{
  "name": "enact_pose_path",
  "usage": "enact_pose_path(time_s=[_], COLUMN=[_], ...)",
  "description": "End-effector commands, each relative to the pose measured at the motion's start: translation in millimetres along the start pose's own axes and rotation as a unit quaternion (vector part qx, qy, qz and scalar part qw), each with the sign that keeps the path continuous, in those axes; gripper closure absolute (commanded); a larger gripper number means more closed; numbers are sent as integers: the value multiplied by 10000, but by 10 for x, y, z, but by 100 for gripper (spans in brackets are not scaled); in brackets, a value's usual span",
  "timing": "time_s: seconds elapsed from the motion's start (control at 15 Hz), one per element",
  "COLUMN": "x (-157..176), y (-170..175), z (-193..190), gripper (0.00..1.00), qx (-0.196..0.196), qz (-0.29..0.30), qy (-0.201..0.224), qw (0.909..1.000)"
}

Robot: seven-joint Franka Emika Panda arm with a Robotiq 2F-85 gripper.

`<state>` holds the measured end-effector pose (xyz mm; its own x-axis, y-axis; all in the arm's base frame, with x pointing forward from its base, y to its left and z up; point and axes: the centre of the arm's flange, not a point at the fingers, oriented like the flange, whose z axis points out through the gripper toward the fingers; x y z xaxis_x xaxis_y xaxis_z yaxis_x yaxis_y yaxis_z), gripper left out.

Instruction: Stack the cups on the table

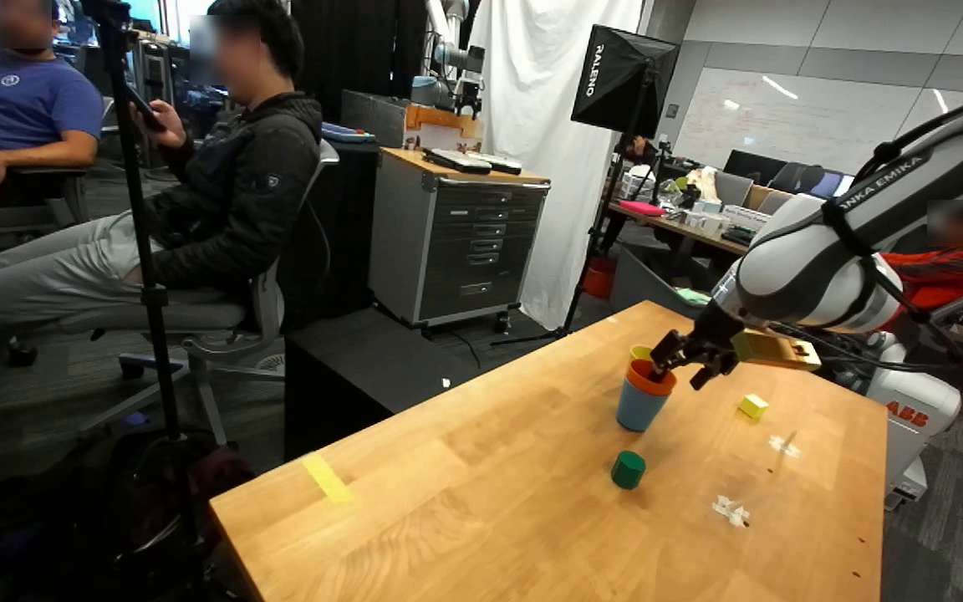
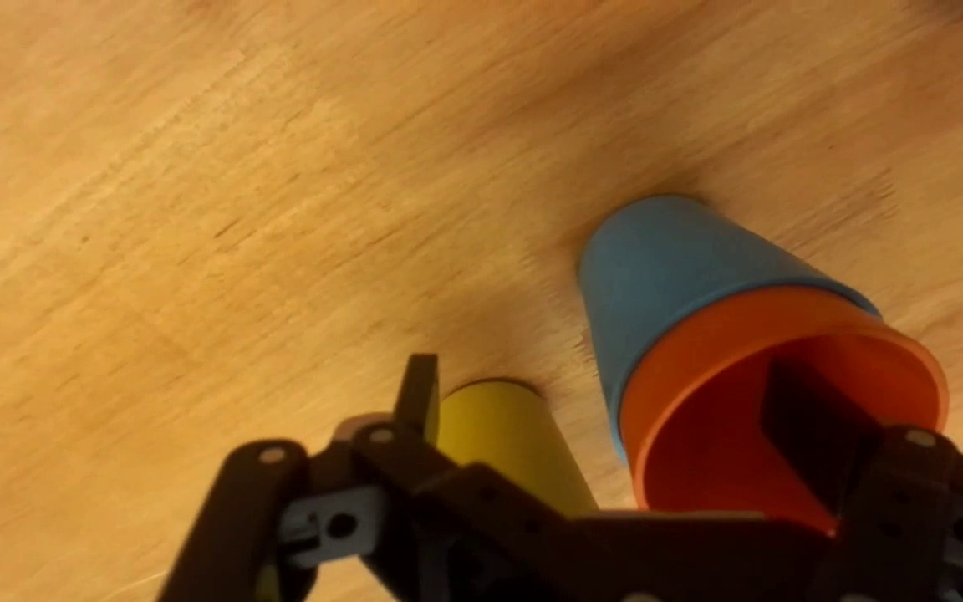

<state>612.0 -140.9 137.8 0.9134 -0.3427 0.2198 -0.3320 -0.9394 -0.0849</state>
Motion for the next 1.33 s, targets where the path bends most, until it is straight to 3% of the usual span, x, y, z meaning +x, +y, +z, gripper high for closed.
enact_pose_path(time_s=[0.0,0.6,1.0,1.27], x=[13,-125,-534,-801], y=[-124,-258,121,575], z=[-236,-1217,-1828,-2141], gripper=[0,0,0,0], qx=[-88,-37,-351,-672], qz=[-88,-279,-407,-374], qy=[27,271,-566,-1338], qw=[9999,9992,9969,9880])
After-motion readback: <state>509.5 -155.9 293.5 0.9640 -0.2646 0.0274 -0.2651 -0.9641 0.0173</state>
